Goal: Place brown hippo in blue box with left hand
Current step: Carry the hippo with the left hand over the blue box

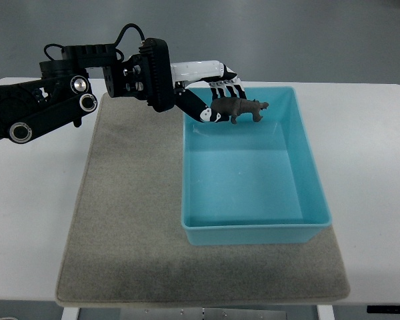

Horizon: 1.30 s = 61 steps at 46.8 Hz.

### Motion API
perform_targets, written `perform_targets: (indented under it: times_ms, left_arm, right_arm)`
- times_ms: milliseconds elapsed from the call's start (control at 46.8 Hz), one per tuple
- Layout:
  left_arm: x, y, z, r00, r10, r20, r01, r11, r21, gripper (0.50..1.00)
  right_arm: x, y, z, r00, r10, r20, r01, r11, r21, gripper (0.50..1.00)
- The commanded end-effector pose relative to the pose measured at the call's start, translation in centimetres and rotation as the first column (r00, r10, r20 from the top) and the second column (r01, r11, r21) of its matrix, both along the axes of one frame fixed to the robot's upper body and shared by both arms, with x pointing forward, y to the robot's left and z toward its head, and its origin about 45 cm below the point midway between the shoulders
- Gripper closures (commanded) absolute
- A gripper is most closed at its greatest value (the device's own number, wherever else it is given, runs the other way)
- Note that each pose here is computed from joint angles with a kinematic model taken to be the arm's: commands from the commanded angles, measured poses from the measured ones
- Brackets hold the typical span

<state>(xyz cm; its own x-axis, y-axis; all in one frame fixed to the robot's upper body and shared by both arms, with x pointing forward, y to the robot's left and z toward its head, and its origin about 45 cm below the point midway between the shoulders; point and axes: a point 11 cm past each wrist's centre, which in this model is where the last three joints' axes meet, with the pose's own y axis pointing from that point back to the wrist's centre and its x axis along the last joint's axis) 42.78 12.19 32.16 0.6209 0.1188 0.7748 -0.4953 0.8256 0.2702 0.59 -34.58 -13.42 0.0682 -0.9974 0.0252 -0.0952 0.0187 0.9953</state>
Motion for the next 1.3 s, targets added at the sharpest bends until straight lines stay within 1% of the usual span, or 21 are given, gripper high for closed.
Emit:
perform_targets:
  times_ms: [0, 107, 235, 449, 855, 1069, 1133, 1155, 1176, 1240, 1283]
  left_arm:
    - [-0.4, -0.4, -1.0, 1.000, -0.021, -0.006, 0.021, 0.999, 0.033, 1.000]
    - [-0.7, -0.4, -2.2, 0.999, -0.036, -0.004, 0.036, 0.996, 0.077, 1.000]
    - [-1.7, -2.2, -4.0, 0.997, -0.074, -0.032, 0.076, 0.994, 0.084, 1.000]
    - [-2.9, -3.4, -6.5, 0.993, -0.105, -0.054, 0.110, 0.988, 0.112, 1.000]
    - [-2.9, -3.9, -7.9, 0.993, -0.087, -0.077, 0.096, 0.988, 0.121, 1.000]
    - [-3.3, -4.3, -8.6, 0.992, -0.086, -0.088, 0.095, 0.989, 0.110, 1.000]
    - [-3.3, -4.2, -8.6, 0.993, -0.083, -0.086, 0.092, 0.990, 0.108, 0.868]
    - [-3.3, -4.2, -8.7, 0.993, -0.083, -0.087, 0.092, 0.990, 0.106, 0.830]
    - [-3.3, -4.3, -8.6, 0.993, -0.084, -0.087, 0.093, 0.990, 0.106, 0.802]
    - [-3.3, -4.3, -8.6, 0.993, -0.084, -0.088, 0.093, 0.990, 0.105, 0.763]
    - [-3.4, -4.3, -8.8, 0.992, -0.084, -0.091, 0.093, 0.990, 0.104, 0.752]
  right_arm:
    - [0.0, 0.0, 0.0, 1.000, 0.000, 0.000, 0.000, 1.000, 0.000, 0.564]
    - [0.0, 0.0, 0.0, 1.000, 0.000, 0.000, 0.000, 1.000, 0.000, 0.564]
    - [0.0, 0.0, 0.0, 1.000, 0.000, 0.000, 0.000, 1.000, 0.000, 0.564]
    - [0.0, 0.0, 0.0, 1.000, 0.000, 0.000, 0.000, 1.000, 0.001, 0.564]
    - [0.0, 0.0, 0.0, 1.000, 0.000, 0.000, 0.000, 1.000, 0.000, 0.564]
    - [0.0, 0.0, 0.0, 1.000, 0.000, 0.000, 0.000, 1.000, 0.000, 0.564]
    - [0.0, 0.0, 0.0, 1.000, 0.000, 0.000, 0.000, 1.000, 0.001, 0.564]
    - [0.0, 0.0, 0.0, 1.000, 0.000, 0.000, 0.000, 1.000, 0.001, 0.564]
    - [0.0, 0.0, 0.0, 1.000, 0.000, 0.000, 0.000, 1.000, 0.000, 0.564]
    - [0.0, 0.0, 0.0, 1.000, 0.000, 0.000, 0.000, 1.000, 0.001, 0.564]
    - [0.0, 0.0, 0.0, 1.000, 0.000, 0.000, 0.000, 1.000, 0.000, 0.564]
